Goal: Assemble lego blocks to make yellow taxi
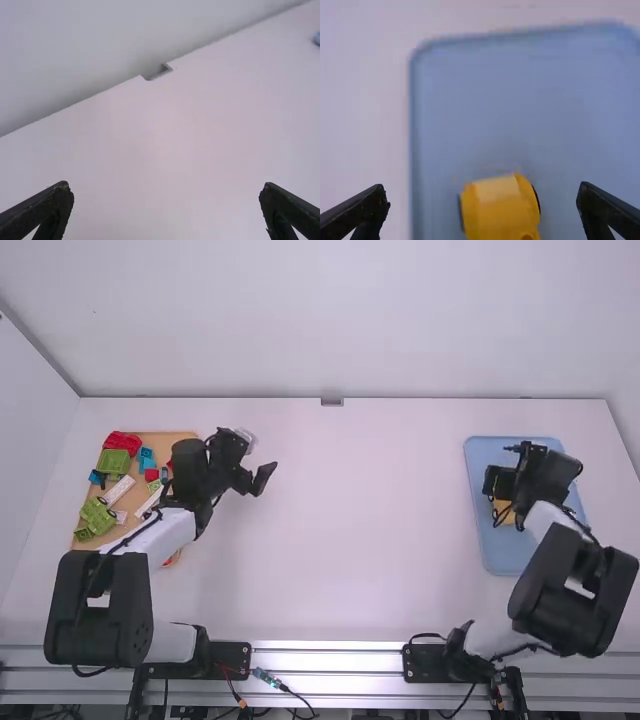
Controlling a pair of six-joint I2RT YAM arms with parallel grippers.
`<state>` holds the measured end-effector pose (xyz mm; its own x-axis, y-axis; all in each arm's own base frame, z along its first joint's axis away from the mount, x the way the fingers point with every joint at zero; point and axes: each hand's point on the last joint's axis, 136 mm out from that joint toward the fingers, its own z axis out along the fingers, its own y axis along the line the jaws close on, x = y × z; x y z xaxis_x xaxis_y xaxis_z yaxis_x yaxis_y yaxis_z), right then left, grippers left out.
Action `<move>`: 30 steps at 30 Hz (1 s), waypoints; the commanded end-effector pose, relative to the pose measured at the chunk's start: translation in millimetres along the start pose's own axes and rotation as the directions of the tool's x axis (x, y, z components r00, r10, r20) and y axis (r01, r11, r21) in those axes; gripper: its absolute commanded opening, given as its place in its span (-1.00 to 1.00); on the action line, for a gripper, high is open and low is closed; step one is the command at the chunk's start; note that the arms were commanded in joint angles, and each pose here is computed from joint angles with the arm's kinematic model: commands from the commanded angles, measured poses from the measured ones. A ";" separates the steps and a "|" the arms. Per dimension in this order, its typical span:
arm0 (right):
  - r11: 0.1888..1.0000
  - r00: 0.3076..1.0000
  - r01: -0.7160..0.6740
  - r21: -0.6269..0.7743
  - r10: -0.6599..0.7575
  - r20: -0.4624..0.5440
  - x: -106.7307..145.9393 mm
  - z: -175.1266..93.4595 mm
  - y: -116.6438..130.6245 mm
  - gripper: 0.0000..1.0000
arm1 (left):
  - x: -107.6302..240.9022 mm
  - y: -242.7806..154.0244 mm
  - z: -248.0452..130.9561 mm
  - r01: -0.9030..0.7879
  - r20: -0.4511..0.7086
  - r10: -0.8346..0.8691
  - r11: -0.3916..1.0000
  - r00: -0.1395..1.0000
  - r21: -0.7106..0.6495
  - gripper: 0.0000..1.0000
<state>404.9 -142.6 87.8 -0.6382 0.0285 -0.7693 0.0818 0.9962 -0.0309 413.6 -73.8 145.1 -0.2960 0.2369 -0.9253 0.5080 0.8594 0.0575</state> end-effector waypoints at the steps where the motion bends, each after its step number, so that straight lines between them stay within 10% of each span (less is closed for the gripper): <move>1: 0.999 0.995 0.037 -0.007 -0.036 0.088 -39.0 -18.7 17.8 0.98 | -12.0 10.4 -5.9 0.109 0.038 -0.106 0.991 0.994 -0.072 0.98; 11: 0.982 0.960 0.187 -0.012 -0.180 0.214 -86.8 -51.3 96.0 0.98 | -68.0 35.4 -55.1 0.192 0.191 -0.146 0.950 0.971 -0.246 0.98; 30: 0.932 0.947 0.322 -0.167 -0.320 0.039 -39.4 -63.7 180.0 0.98 | -28.3 12.3 -120.0 0.393 -0.159 -0.479 0.835 0.863 -0.384 0.98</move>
<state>392.9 35.9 140.9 -0.6194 -0.2895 -0.7297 -0.2553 0.9533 -0.1615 332.3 -15.5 215.8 -0.6260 -0.1336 -0.7683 0.0010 0.9851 -0.1721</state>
